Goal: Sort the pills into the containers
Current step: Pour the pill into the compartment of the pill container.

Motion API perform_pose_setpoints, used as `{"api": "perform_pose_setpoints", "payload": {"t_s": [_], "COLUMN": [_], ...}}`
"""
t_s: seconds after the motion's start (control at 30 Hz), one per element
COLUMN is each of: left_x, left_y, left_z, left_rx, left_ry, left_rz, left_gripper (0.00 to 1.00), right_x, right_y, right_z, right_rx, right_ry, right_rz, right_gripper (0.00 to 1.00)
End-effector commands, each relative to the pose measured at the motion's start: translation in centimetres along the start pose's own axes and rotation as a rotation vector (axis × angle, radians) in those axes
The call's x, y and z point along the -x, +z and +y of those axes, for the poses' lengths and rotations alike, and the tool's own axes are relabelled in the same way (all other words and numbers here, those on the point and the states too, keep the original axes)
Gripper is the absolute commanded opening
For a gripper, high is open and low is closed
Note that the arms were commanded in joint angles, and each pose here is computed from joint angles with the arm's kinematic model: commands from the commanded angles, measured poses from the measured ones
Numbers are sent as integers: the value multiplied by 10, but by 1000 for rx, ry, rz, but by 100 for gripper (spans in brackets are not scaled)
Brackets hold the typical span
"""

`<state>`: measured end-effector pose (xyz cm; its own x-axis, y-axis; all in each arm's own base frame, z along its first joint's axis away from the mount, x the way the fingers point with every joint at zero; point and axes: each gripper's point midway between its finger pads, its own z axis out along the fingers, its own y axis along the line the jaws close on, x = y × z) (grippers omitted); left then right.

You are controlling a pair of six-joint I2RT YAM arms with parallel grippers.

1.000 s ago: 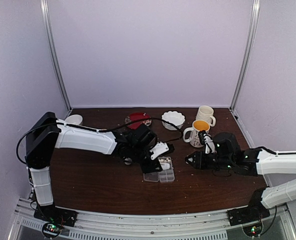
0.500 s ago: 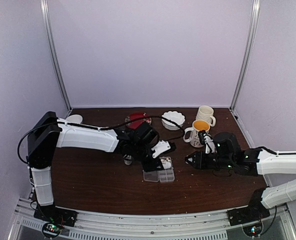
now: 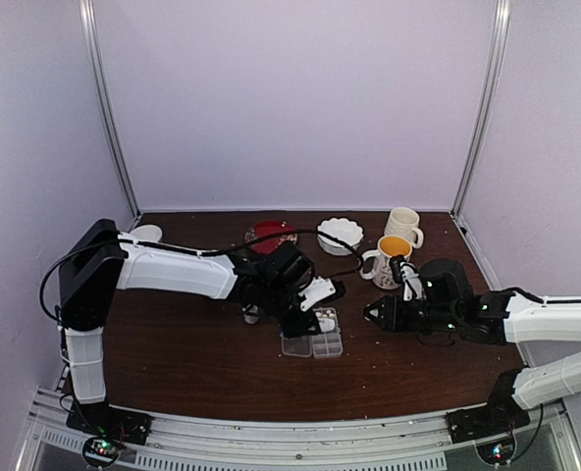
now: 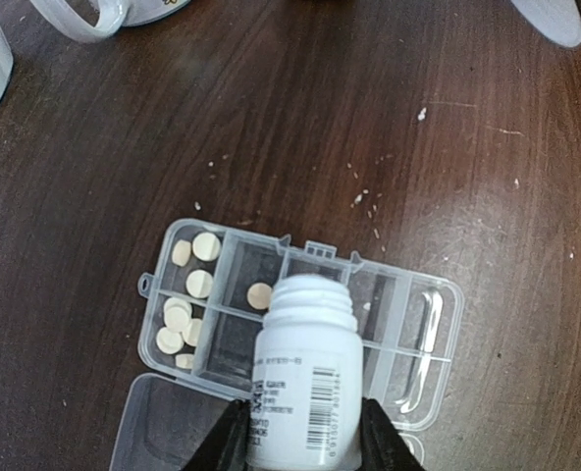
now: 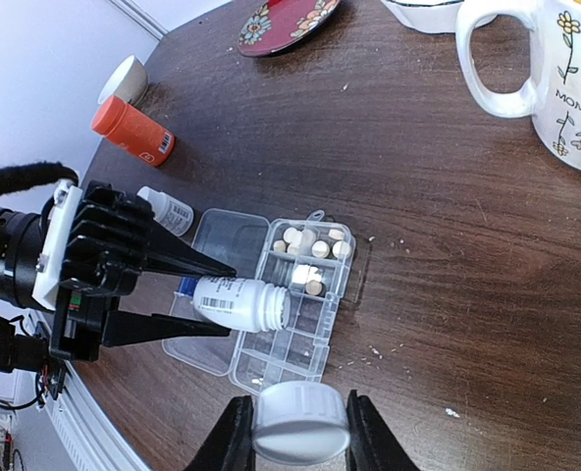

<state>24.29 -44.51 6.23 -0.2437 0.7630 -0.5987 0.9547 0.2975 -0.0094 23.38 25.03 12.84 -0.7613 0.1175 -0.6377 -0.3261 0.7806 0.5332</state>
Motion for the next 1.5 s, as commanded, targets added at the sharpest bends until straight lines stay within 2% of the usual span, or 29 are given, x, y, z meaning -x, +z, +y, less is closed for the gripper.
{"api": "perform_pose_setpoints", "payload": {"t_s": [0.0,0.07,0.2,0.33,0.43,0.5,0.6,0.7,0.83,0.93,1.0,1.47], "left_x": [19,24,11,18,10,25,18,12,15,8,18,19], "left_y": [-10,-15,0,-4,4,-5,0,4,-2,8,1,-11], "left_z": [-5,-7,-4,-6,-2,-5,0,-5,-6,-3,-8,-8], "left_rx": [-14,-14,-18,-12,-3,-12,23,-13,7,0,-12,7], "left_ry": [-2,3,-9,-10,-21,-21,-27,-45,-36,-49,-62,-75], "left_rz": [-32,-68,-5,-49,15,-18,-44,13,-44,24,4,-70], "left_gripper": [0,0,0,0,0,0,0,0,0,0,0,0], "right_x": [8,6,4,4,4,4,4,6,7,7,7,7], "right_y": [-4,-4,-1,-2,-1,-1,-1,-1,-2,-1,-1,-1], "right_z": [5,3,3,2,1,4,2,4,4,4,5,6], "right_rx": [17,15,16,11,10,21,14,20,18,17,19,23], "right_ry": [6,9,9,8,7,6,8,4,2,2,3,4], "right_rz": [-19,-22,-8,-14,-9,-6,-9,-11,-16,-13,-12,-11], "right_gripper": [0,0,0,0,0,0,0,0,0,0,0,0]}}
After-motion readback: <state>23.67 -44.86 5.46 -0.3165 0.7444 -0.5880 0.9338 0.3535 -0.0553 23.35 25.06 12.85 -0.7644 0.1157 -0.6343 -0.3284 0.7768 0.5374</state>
